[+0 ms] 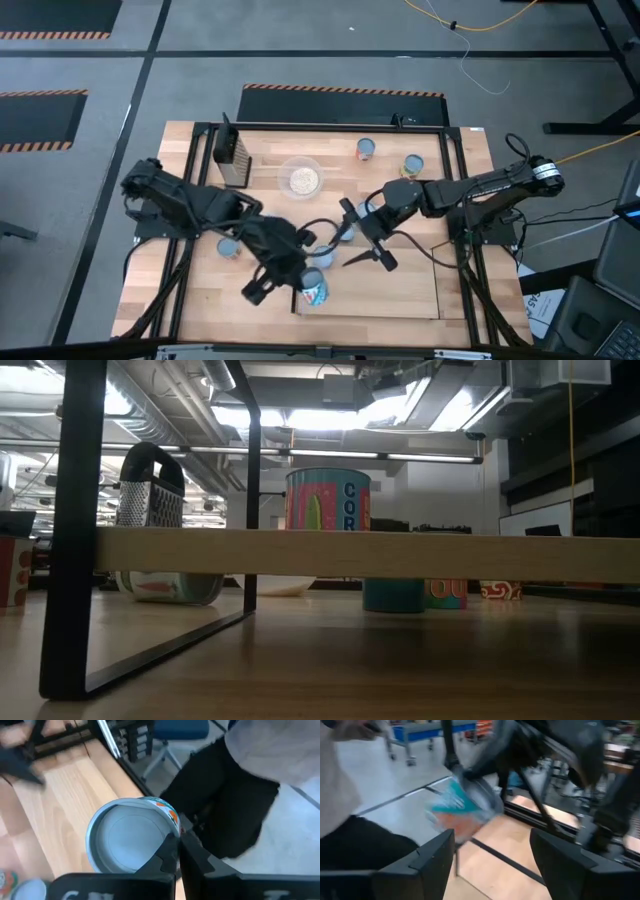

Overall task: Pick and place cans onto a shelf
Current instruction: Put the canned carrot on the shelf, then put the canned tomato on the shelf

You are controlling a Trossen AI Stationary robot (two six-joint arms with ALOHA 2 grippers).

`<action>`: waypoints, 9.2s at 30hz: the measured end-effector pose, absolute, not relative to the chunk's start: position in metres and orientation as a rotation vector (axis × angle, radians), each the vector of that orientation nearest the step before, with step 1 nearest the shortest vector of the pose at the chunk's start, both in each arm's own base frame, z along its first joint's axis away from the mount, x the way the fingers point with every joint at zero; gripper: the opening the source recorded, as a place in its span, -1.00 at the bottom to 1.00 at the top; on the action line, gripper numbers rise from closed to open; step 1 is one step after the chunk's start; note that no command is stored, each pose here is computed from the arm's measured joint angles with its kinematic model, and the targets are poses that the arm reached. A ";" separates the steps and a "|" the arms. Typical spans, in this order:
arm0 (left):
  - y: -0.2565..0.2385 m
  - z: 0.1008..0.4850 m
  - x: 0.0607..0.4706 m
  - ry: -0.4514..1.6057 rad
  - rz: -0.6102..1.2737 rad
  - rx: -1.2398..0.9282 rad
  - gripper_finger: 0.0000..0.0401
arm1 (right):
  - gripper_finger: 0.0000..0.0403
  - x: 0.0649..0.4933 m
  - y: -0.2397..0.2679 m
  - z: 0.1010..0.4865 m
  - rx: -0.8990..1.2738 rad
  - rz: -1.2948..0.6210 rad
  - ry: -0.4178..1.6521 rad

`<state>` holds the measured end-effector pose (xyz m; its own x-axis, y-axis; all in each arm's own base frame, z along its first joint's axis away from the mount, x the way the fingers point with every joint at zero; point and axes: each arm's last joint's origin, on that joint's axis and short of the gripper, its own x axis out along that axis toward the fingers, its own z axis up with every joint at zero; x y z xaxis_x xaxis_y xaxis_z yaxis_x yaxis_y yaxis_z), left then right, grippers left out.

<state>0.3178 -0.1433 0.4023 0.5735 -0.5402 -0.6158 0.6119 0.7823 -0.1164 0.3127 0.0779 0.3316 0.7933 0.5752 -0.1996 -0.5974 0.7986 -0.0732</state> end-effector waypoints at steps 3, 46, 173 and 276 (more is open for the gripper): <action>-0.135 0.395 0.333 0.658 -0.705 0.135 -1.00 | 0.27 0.312 0.079 0.332 -0.130 0.668 0.165; -0.107 0.371 0.371 0.616 -0.754 0.209 -1.00 | -0.16 0.304 0.090 0.316 -0.108 0.758 0.335; -0.170 0.257 0.402 0.986 -0.683 0.460 -0.80 | -0.21 0.214 0.088 0.360 -0.254 0.876 0.355; -0.114 0.207 0.141 1.204 0.472 -0.590 -0.47 | -0.21 0.213 0.088 0.359 -0.259 0.878 0.367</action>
<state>0.1408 -0.1140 0.2074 0.2956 0.0293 -0.9549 -0.6280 0.7591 -0.1711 0.2130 0.0880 0.3589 0.5829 0.6984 -0.4152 -0.7860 0.6143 -0.0703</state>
